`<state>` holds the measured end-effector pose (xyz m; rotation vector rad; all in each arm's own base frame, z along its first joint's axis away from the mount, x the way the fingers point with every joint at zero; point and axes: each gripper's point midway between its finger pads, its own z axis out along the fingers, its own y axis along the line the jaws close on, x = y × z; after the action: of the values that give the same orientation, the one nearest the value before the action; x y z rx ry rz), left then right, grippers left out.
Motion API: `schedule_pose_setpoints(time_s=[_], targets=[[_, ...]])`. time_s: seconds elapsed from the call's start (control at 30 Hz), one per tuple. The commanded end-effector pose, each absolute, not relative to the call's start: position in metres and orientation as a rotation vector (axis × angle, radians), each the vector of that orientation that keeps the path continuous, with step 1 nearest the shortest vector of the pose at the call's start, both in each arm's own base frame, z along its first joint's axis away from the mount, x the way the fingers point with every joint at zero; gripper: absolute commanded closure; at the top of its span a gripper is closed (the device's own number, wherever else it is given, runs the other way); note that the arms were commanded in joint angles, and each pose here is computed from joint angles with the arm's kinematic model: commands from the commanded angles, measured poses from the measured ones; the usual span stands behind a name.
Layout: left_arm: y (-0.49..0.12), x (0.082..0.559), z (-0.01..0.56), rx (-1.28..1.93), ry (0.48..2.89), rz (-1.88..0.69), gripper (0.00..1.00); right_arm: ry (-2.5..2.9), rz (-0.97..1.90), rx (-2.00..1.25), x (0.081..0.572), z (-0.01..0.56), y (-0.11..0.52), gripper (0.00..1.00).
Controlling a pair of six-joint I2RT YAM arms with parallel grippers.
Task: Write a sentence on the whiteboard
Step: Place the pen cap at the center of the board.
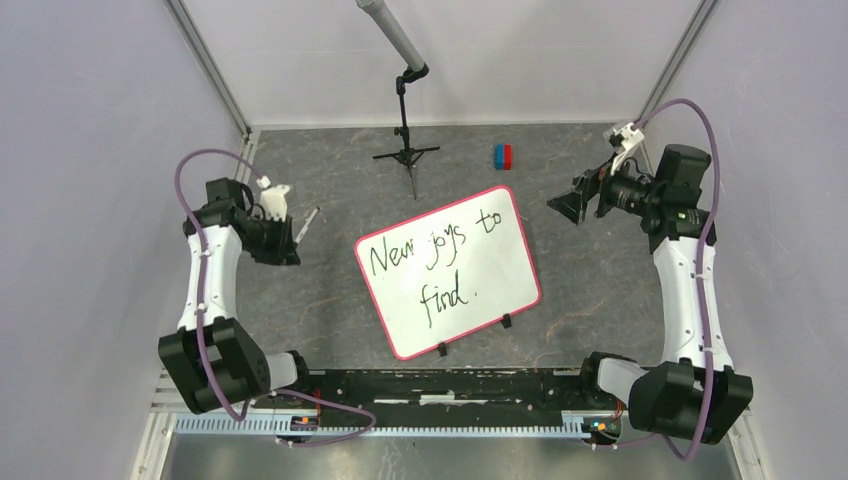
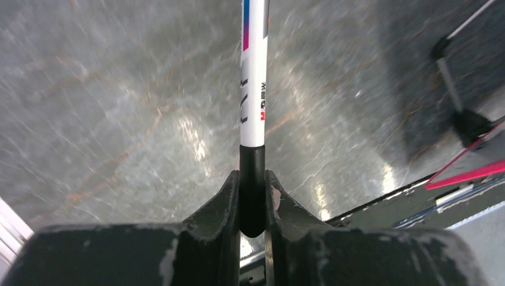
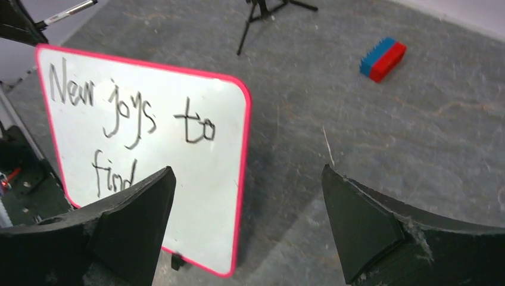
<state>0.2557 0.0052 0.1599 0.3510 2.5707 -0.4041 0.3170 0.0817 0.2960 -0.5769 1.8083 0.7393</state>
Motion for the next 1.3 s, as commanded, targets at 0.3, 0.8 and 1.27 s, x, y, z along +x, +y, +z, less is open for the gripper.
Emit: schedule_pose_setpoints(time_s=[0.3,0.8,1.27], targets=[[0.047,0.235,0.047,0.286,2.787,-0.216,0.96,1.938,0.539,-0.568,0.305,0.225,0.045,0.02],[0.053,0.214,0.0,0.324,2.92,-0.208,0.62,1.976,0.575,-0.604,0.294,0.207,0.049,0.02],[0.053,0.217,0.025,0.367,2.87,-0.185,0.38,1.995,0.567,-0.629,0.289,0.202,0.049,0.02]])
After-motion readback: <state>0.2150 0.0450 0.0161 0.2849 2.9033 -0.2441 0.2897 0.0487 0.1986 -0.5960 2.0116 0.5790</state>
